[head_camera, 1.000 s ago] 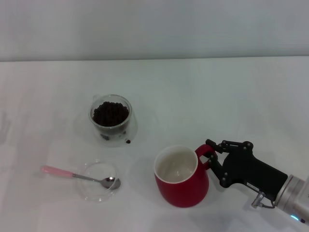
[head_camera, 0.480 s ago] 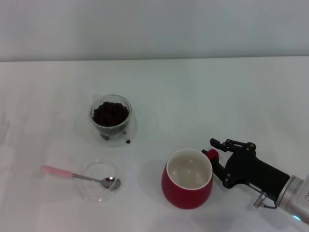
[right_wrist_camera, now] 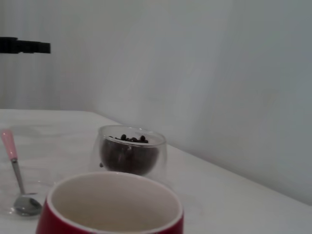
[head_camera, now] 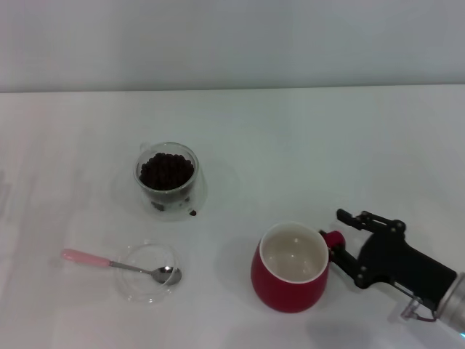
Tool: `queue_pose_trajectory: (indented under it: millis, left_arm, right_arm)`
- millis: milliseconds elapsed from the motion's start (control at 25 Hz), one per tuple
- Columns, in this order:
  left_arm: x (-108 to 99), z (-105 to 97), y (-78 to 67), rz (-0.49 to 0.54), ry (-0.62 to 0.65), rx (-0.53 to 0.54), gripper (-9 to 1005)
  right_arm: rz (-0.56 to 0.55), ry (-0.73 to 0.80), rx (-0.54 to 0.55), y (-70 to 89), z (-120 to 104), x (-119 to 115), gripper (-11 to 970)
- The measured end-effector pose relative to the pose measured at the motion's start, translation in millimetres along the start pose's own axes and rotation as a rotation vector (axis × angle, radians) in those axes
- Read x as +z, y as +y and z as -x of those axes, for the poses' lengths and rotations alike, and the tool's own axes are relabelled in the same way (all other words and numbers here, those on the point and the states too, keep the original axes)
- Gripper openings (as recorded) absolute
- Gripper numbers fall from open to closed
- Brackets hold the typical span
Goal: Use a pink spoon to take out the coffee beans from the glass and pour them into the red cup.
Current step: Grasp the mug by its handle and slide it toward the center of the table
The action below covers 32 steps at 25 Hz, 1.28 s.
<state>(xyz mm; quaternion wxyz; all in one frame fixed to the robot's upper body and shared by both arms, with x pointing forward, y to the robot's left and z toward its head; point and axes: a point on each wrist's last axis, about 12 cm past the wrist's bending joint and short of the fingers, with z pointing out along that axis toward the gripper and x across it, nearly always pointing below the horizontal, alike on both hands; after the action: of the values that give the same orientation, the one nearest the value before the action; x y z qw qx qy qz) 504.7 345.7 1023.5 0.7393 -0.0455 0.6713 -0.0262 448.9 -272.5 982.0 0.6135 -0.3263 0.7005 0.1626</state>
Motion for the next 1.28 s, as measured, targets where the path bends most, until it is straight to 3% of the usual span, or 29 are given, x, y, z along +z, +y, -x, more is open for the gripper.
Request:
queue_pose_trajectory:
  millis: [240, 360, 440, 960, 1280]
  left_arm:
    - [0.8, 0.9, 1.0, -0.001, -0.002, 0.005, 770]
    - [1.3, 1.4, 1.6, -0.001, -0.003, 0.007, 769]
    - [1.6, 1.6, 1.6, 0.0, -0.005, 0.006, 769]
    - [1.2, 0.4, -0.4, -0.006, 0.0, 0.003, 769]
    - [-0.1, -0.3, -0.2, -0.005, 0.004, 0.003, 770]
  right_arm:
    - [-0.039, -0.019, 0.005, -1.8, -2.8, -16.7, 379]
    - [-0.043, -0.015, 0.009, 0.2, -5.0, -22.7, 475]
    - [-0.045, -0.014, 0.007, 0.6, -6.1, -26.3, 485]
    - [-0.035, -0.005, 0.005, 3.5, -8.2, -29.5, 547]
    - [-0.048, 0.011, 0.015, 7.7, -13.0, -39.7, 706]
